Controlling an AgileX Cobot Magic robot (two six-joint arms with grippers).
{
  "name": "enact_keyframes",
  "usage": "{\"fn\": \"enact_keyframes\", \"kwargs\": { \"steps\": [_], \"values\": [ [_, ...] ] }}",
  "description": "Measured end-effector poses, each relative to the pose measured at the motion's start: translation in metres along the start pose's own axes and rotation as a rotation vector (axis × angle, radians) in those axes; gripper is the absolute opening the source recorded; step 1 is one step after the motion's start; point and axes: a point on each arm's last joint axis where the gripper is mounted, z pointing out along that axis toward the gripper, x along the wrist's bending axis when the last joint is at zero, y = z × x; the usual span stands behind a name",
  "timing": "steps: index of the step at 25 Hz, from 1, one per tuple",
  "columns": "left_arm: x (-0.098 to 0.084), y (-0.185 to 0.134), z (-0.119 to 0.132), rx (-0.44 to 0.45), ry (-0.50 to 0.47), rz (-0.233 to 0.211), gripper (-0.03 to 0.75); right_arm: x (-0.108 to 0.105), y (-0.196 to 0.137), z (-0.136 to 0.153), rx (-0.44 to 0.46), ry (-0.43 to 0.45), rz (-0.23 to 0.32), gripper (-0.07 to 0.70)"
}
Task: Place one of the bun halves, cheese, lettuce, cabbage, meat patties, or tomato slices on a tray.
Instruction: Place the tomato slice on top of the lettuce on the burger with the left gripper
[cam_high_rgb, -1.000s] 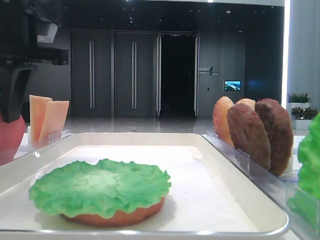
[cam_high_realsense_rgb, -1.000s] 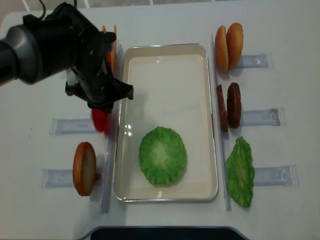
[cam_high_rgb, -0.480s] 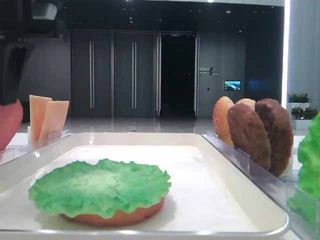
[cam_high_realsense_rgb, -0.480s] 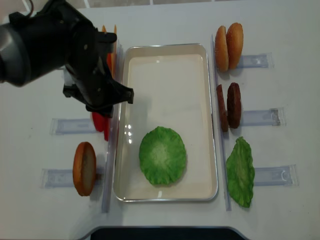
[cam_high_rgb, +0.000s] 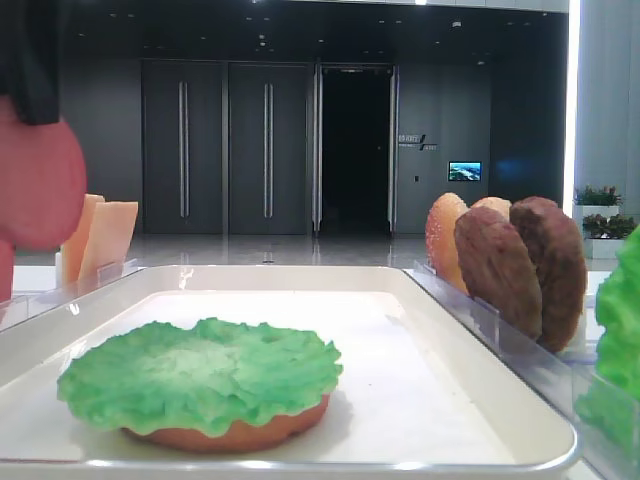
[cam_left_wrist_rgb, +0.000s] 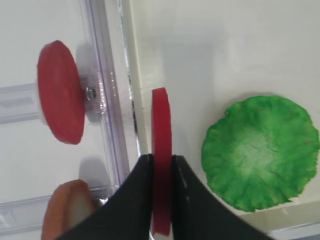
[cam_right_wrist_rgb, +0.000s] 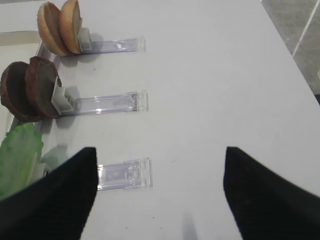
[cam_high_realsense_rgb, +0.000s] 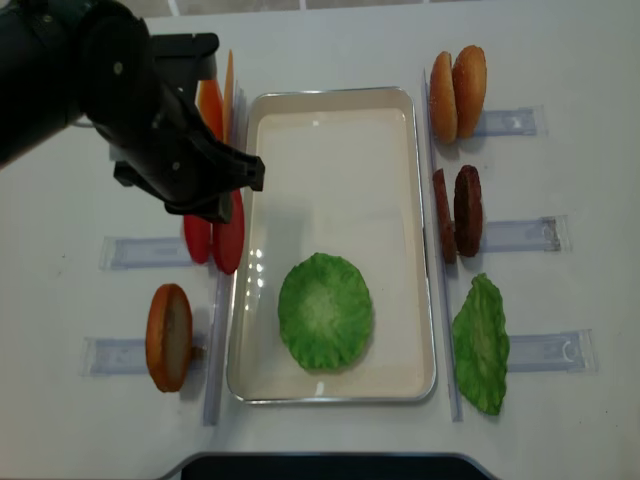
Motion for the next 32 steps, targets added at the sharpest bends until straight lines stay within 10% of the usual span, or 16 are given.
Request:
{"fn": "enact_keyframes", "kwargs": {
  "steps": [32],
  "values": [
    [-0.017,-0.060,0.018,-0.079,-0.514,0.009,0.063,0.000,0.000,0.000,0.000,0.000,0.000,0.528]
  ]
}}
